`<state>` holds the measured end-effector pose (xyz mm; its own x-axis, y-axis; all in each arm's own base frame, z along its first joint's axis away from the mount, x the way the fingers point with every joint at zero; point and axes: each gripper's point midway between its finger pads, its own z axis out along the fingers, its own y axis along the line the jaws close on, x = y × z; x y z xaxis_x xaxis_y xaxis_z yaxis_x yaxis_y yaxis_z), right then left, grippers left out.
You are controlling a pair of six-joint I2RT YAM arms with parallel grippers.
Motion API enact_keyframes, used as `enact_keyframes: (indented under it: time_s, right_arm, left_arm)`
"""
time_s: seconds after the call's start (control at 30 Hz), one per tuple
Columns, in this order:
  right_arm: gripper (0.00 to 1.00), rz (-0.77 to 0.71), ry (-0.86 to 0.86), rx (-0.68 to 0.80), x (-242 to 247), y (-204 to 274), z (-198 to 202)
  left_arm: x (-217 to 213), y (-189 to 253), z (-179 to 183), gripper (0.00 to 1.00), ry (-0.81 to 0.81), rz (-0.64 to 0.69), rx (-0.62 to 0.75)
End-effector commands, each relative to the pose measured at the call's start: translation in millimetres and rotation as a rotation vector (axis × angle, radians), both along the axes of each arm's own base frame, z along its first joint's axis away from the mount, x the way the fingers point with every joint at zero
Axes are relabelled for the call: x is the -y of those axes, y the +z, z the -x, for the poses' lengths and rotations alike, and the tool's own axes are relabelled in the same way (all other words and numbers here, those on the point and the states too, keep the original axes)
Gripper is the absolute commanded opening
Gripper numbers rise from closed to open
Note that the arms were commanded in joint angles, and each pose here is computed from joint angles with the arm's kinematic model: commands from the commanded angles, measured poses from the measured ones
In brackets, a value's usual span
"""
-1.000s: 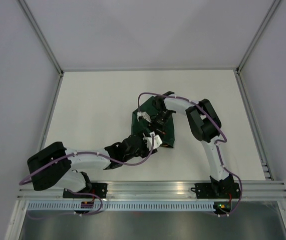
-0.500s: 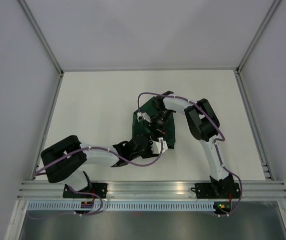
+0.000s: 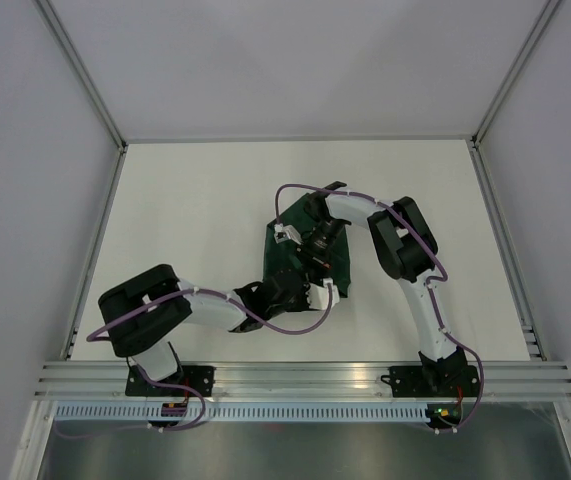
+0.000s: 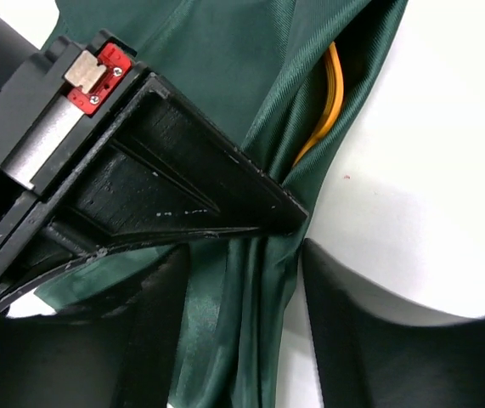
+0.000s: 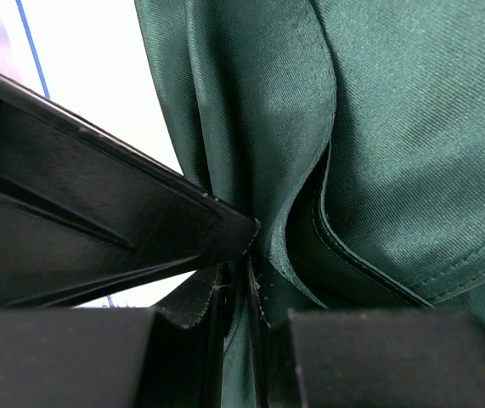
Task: Fold the napkin, place the utensils inside, and roll it up
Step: Roll the napkin at the center of the board.
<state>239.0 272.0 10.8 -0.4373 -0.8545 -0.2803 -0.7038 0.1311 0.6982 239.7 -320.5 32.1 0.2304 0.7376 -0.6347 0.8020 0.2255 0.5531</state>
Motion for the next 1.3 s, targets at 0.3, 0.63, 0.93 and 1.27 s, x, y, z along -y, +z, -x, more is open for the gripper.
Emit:
enact_keyframes:
  time_s: [0.3,0.63,0.93,1.27]
  right_arm:
    - [0.09,0.092,0.122,0.136,26,-56,-18]
    - [0.18,0.07,0.096,0.147,27,-46,-16]
    - [0.46,0.003,-0.023,0.214,31,-3,-40]
    - [0.5,-0.127,-0.19,0.276,61,51,-67]
  left_arm:
    - [9,-27,8,0.22,-0.031,-0.056,-0.105]
    - [15,-28,8,0.02,-0.01,-0.065,-0.265]
    - [21,-23,13,0.02,-0.02,-0.032,-0.417]
    - [19,-29,19,0.02,-0.014,-0.006,-0.585]
